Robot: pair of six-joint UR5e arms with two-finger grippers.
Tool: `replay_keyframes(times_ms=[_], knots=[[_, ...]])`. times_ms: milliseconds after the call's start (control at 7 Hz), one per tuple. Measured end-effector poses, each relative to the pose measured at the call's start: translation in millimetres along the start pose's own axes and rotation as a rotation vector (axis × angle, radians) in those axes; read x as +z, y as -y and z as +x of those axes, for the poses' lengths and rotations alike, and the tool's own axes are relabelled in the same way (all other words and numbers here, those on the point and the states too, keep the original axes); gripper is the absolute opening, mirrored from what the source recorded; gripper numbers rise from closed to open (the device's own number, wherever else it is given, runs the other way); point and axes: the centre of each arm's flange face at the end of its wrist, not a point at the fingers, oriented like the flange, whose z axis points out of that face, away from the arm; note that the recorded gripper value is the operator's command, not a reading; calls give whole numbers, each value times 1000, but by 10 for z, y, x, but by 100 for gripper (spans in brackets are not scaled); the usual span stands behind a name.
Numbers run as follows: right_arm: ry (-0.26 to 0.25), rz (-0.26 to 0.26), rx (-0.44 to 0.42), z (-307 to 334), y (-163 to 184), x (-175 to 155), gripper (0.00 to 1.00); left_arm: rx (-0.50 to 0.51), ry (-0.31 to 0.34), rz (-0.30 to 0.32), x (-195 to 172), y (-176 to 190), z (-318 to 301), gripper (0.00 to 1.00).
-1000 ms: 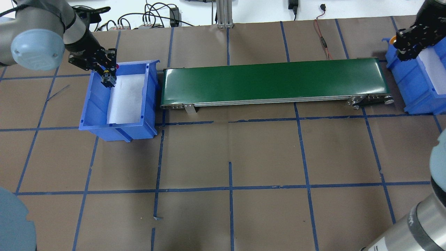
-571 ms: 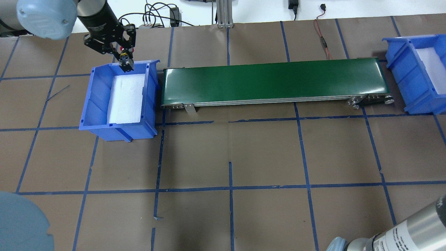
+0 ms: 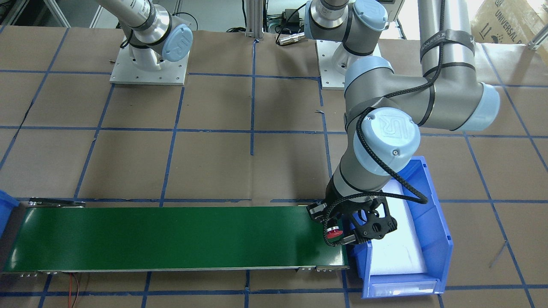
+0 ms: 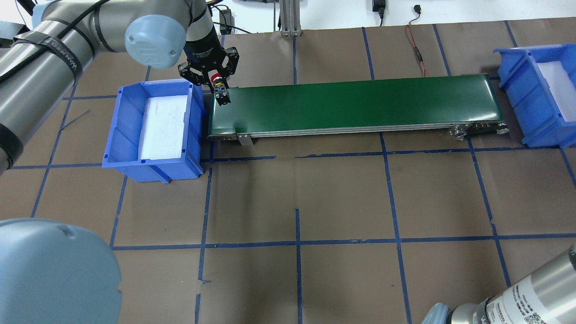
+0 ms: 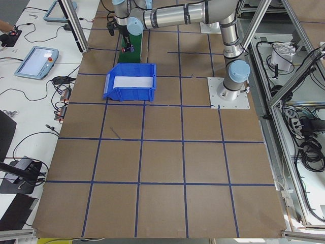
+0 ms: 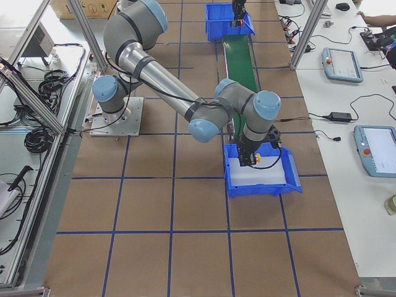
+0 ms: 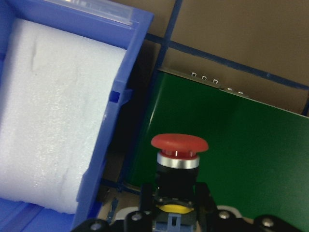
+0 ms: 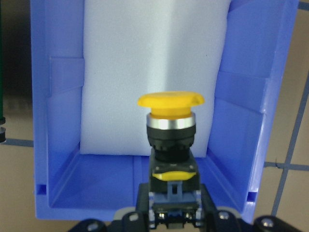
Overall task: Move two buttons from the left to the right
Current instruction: 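Place red button on belt left while right drops yellow into bin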
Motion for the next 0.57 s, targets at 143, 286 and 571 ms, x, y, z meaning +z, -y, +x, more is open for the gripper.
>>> replay_keyframes(times_ms=[143,286,571], knots=[[1,5,1,24,57,112,9,-2,3,-6,76,-32,79,97],[3,10,2,49,106,224,9,1,8,-11,135,-46,117,100],[18,8,2,72,180,436,10,19,32,32,95,34,70,100]])
